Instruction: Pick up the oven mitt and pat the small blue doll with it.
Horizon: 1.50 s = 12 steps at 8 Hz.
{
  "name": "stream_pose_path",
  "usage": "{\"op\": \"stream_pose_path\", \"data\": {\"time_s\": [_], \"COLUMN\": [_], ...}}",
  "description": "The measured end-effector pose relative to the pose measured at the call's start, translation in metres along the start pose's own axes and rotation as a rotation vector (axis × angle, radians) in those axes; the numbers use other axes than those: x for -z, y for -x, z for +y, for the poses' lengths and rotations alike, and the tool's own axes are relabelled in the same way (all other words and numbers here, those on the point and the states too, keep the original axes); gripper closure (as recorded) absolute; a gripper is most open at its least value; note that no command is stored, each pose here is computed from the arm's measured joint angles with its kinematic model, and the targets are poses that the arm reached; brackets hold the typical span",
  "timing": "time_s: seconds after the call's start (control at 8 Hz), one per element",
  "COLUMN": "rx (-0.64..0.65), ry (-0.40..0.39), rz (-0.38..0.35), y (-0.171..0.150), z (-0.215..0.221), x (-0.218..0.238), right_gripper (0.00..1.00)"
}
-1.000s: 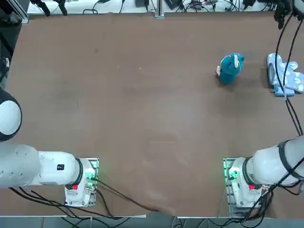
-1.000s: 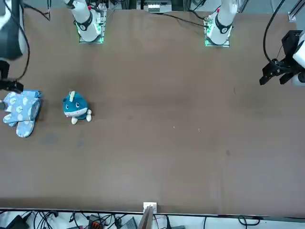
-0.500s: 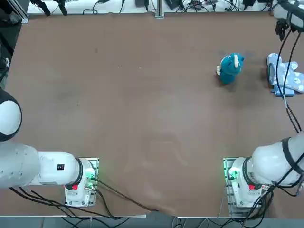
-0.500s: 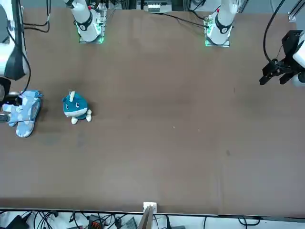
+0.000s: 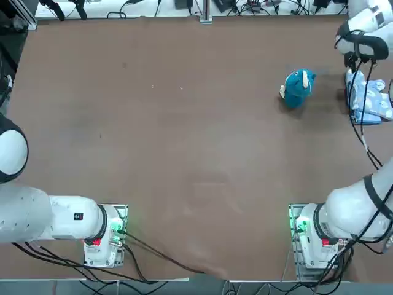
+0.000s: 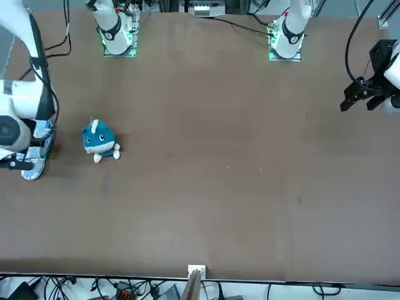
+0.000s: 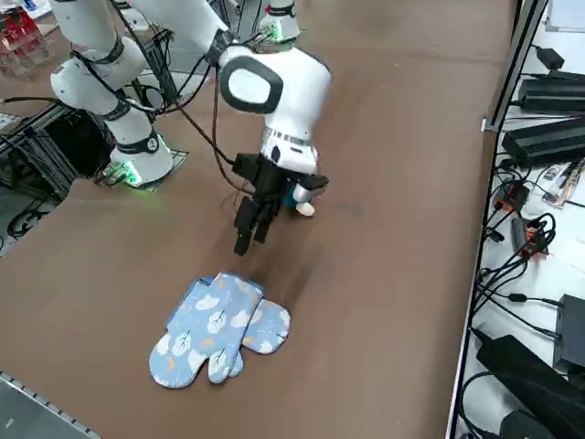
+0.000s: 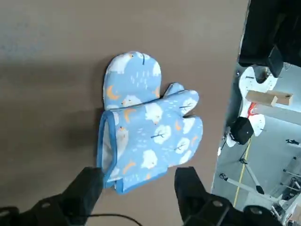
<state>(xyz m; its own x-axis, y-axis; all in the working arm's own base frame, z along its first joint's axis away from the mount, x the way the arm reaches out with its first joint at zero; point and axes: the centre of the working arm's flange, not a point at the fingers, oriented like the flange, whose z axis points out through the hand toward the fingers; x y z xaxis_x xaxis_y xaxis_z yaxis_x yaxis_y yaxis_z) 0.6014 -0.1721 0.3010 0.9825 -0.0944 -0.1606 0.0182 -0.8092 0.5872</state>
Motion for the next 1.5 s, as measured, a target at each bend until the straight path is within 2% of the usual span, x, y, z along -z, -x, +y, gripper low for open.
{"op": "stream_pose_path", "data": {"time_s": [0.25,0.38,0.88,1.5], "rx": [-0.005,-0.018,-0.049,-0.046], "ry": [-0.011,0.0,0.097,0.123], "rz": [0.049,0.048,0.03,0.024], "y": [0.001,0.003,0.011,0.014], "z": [-0.002,-0.003,-0.036,-0.046], "x": [-0.028,-0.042,-0.086,-0.1], "right_gripper": [0.09,0.12,0.15,0.19]}}
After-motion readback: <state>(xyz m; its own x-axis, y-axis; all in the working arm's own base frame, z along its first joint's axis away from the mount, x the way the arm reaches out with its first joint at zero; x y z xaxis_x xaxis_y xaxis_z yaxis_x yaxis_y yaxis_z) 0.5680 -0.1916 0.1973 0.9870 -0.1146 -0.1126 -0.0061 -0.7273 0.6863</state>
